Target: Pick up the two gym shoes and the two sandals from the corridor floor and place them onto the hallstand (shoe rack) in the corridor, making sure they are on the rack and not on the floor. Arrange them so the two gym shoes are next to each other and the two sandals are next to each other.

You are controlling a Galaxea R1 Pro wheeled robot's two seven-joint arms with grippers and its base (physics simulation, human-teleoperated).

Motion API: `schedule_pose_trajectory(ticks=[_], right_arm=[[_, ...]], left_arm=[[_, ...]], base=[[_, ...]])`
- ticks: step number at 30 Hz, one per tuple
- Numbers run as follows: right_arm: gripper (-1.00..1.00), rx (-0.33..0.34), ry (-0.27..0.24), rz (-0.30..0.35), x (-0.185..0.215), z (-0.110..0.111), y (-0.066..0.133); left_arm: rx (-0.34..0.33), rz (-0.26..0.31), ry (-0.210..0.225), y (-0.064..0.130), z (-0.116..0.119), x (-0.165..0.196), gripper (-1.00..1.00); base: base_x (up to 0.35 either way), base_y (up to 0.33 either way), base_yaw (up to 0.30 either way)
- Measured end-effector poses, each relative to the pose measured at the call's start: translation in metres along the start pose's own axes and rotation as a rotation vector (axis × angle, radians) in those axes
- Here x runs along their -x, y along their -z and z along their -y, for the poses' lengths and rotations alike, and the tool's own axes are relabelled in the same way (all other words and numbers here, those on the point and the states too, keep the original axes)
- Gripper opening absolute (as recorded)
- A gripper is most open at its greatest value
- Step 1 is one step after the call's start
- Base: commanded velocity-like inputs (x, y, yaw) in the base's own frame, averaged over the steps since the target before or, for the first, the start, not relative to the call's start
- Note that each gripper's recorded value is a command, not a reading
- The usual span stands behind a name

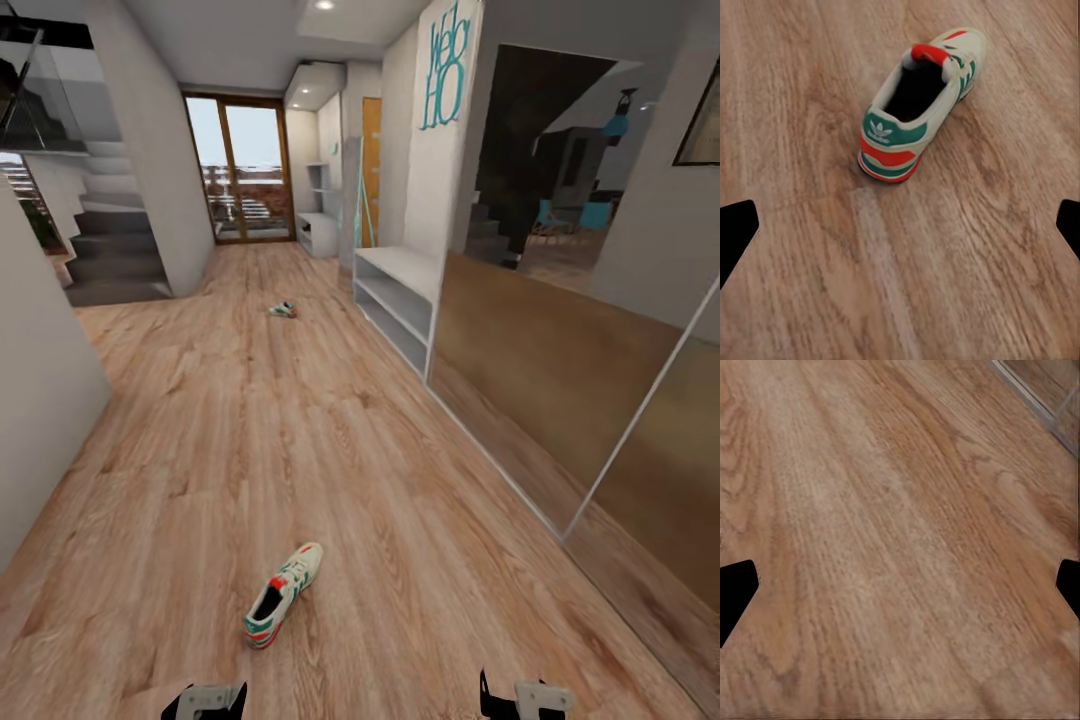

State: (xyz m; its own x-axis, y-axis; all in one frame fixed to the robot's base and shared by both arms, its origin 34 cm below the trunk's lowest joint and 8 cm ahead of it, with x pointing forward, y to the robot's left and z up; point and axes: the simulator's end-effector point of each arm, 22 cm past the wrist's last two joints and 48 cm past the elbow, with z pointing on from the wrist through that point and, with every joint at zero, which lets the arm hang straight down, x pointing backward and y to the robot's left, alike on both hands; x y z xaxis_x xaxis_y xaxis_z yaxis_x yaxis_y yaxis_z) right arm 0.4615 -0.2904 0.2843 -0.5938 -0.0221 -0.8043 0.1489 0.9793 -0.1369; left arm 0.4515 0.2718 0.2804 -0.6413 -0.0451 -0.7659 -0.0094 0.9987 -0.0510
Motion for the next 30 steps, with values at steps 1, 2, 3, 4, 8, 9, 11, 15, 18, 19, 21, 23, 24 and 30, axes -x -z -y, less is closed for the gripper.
schedule_pose_trajectory(ticks=[1,2,3,4,8,9,11,15,18,19,21,23,24,30], right_arm=[[1.0,0.0,0.0,0.0,0.0,0.0,0.0],[1.0,0.0,0.0,0.0,0.0,0.0,0.0],[1.0,0.0,0.0,0.0,0.0,0.0,0.0],[1.0,0.0,0.0,0.0,0.0,0.0,0.0],[1.0,0.0,0.0,0.0,0.0,0.0,0.0],[1.0,0.0,0.0,0.0,0.0,0.0,0.0],[1.0,0.001,-0.001,0.001,0.0,-0.001,0.0],[1.0,0.0,0.0,0.001,0.001,0.0,0.0],[1.0,-0.001,0.001,0.002,0.001,0.001,0.0],[1.0,-0.001,0.002,0.002,0.001,0.001,0.0],[1.0,-0.001,0.003,0.002,0.001,0.002,-0.001],[1.0,0.009,0.008,0.015,0.011,0.001,-0.006],[1.0,0.017,0.004,0.02,0.016,-0.003,-0.009],[1.0,0.009,-0.016,0.039,0.03,-0.01,-0.015]], left_arm=[[0.0,0.0,0.0,0.0,0.0,0.0,1.0],[0.0,0.0,0.0,0.0,0.0,0.0,1.0],[0.0,0.0,0.0,0.0,0.0,0.0,1.0],[0.0,0.0,0.0,0.0,0.0,0.0,1.0],[0.0,0.0,0.0,0.0,0.0,0.0,1.0],[0.0,0.0,0.0,0.0,0.0,0.0,1.0],[0.0,0.001,-0.001,0.0,0.0,0.0,1.0],[0.0,0.0,-0.001,0.0,0.0,0.0,1.0],[0.0,0.0,-0.001,0.0,0.0,0.0,1.0],[0.0,0.0,-0.001,0.0,0.0,0.0,1.0],[0.0,0.0,-0.001,0.0,0.0,0.0,1.0],[-0.002,-0.008,-0.008,-0.003,0.003,0.001,1.0],[0.002,0.003,0.0,-0.006,0.002,0.007,1.0],[0.018,0.039,0.03,-0.003,0.0,0.014,1.0]], base=[[0.004,0.276,-0.3],[0.004,0.27,-0.3],[0.002,0.262,-0.3],[0.002,0.259,-0.3],[0.001,0.254,-0.297],[0.0,0.153,-0.14],[0.0,0.088,-0.081],[0.0,0.046,-0.042],[0.0,0.021,-0.019],[0.0,0.01,-0.01],[0.0,0.004,-0.004],[0.0,0.0,0.0],[0.0,0.0,0.0],[0.0,0.0,0.0]])
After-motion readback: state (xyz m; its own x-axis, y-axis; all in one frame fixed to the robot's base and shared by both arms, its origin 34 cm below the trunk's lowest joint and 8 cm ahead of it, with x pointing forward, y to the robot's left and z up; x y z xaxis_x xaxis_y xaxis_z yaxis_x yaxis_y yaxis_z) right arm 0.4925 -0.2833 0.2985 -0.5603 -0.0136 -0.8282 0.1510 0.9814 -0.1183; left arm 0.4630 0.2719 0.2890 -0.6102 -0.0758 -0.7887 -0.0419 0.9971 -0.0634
